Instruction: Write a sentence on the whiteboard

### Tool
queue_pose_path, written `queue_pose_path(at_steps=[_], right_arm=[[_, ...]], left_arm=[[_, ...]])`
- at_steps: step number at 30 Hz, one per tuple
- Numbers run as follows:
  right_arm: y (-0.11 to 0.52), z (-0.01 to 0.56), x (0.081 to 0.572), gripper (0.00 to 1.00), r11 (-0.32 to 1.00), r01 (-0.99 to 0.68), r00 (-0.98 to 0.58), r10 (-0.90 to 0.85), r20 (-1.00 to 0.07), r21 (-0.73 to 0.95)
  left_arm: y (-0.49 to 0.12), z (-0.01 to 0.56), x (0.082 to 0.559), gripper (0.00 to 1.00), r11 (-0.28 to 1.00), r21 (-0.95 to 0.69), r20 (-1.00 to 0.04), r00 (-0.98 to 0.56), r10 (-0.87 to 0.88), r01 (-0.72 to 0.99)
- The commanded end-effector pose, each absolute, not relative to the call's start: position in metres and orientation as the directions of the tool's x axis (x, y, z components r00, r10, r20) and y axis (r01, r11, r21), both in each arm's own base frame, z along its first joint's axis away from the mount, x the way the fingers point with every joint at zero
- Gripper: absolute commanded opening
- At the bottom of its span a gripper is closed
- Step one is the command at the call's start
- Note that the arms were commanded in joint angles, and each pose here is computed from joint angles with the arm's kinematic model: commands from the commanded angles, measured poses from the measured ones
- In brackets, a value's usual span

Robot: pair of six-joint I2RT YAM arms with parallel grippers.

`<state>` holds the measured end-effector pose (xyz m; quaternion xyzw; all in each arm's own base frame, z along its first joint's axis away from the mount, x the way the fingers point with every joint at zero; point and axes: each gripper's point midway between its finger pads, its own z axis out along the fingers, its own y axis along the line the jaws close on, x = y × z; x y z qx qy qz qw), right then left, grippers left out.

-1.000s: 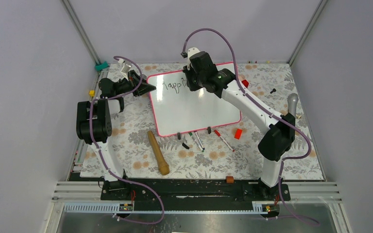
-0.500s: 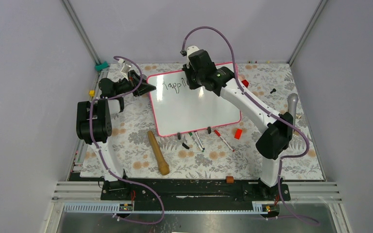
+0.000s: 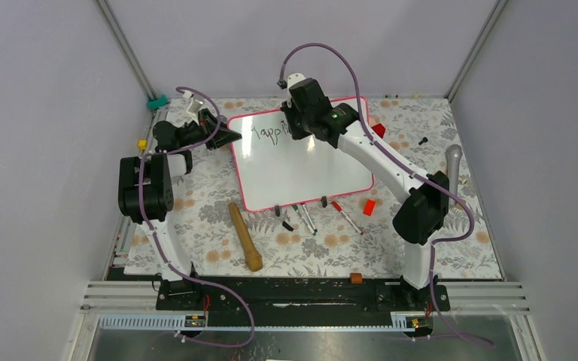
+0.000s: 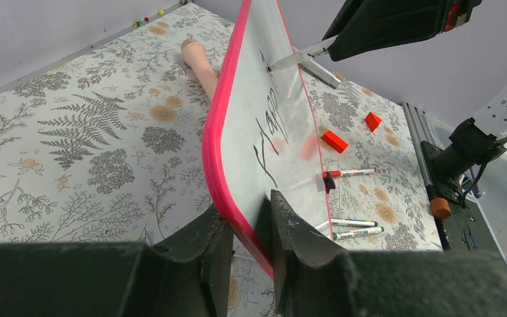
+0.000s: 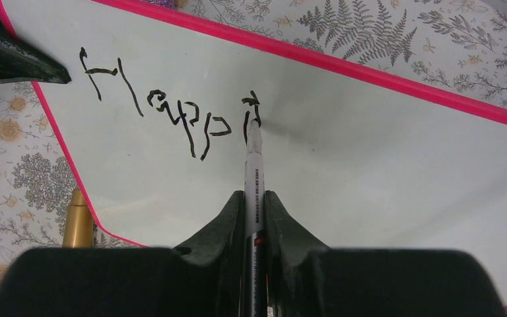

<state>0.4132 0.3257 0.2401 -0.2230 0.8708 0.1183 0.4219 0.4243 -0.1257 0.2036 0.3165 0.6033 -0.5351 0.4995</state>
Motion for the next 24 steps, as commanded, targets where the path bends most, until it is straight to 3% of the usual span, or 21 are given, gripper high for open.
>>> queue_pose_path(at_steps=[1,24], right_arm=[[0.317,0.251,0.417,0.0,0.882,-0.471,-0.522,-0.289,-0.803,-0.012],[0.313,0.245,0.409,0.0,0.88,-0.475,-0.533,-0.292,-0.794,-0.005]], left_arm=[[-0.13,0.174,0.388,0.0,0.046,-0.152,-0.988,-0.153,0.034,0.987],[-0.13,0.174,0.388,0.0,0.046,-0.15,-0.988,-0.151,0.034,0.988]])
